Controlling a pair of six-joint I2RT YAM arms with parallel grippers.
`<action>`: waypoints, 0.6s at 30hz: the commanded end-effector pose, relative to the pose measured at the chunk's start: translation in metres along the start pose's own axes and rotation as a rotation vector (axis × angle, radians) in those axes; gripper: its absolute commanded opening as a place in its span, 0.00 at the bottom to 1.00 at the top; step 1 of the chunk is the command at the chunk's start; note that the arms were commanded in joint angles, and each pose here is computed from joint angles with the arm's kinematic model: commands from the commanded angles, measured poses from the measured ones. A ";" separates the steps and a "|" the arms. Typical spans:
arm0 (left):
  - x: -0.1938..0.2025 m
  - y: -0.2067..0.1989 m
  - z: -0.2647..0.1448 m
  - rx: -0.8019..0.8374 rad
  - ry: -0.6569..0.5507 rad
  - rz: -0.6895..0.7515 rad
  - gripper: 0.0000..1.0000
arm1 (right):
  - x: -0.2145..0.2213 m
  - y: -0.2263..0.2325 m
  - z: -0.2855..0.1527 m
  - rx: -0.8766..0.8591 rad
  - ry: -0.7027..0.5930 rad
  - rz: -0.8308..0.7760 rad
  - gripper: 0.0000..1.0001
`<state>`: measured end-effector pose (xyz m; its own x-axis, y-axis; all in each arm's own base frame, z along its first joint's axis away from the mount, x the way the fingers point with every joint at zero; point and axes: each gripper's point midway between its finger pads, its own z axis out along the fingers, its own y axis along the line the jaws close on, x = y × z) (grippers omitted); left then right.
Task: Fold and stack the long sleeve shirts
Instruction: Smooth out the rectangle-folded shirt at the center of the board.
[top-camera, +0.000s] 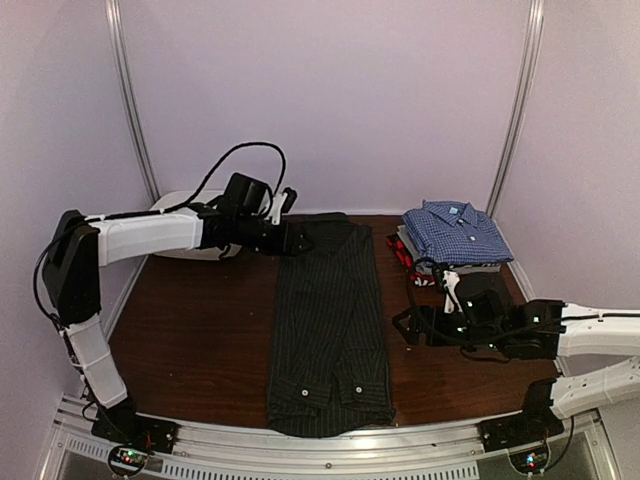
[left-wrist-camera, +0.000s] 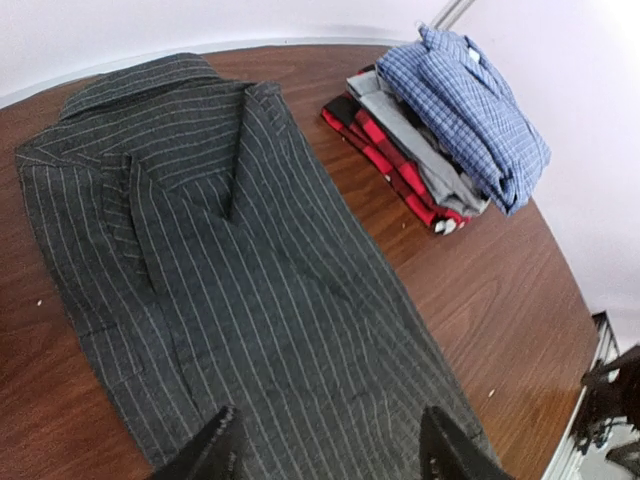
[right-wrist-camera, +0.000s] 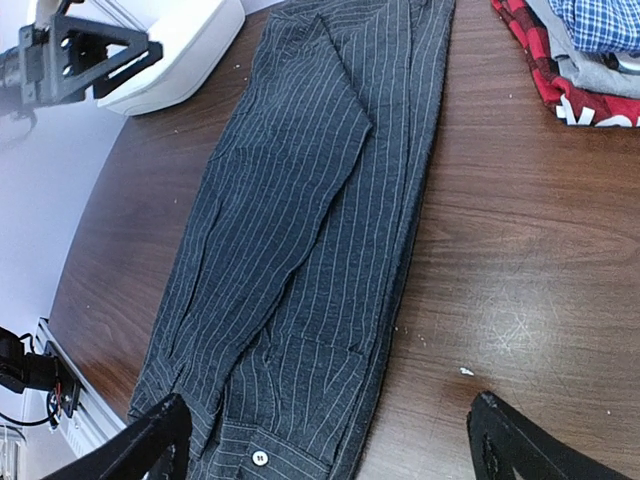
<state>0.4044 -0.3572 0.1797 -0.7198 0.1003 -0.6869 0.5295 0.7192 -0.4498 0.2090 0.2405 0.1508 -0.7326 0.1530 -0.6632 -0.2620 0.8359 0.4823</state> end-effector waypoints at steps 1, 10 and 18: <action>0.026 0.009 -0.034 -0.117 -0.025 -0.003 0.71 | 0.003 -0.004 -0.002 -0.019 -0.011 0.043 0.97; 0.124 0.014 -0.086 -0.298 0.077 -0.033 0.74 | 0.034 -0.010 0.001 -0.042 0.100 0.069 0.97; 0.171 0.063 -0.155 -0.517 0.018 -0.211 0.98 | 0.069 -0.018 0.006 -0.069 0.205 0.117 0.92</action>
<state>0.2487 -0.2310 0.1163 -0.8139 0.0742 -0.5762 0.2702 0.9264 -0.2624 0.1761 0.2332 0.0984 -0.8429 0.1265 -0.5230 -0.2157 0.8110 0.5438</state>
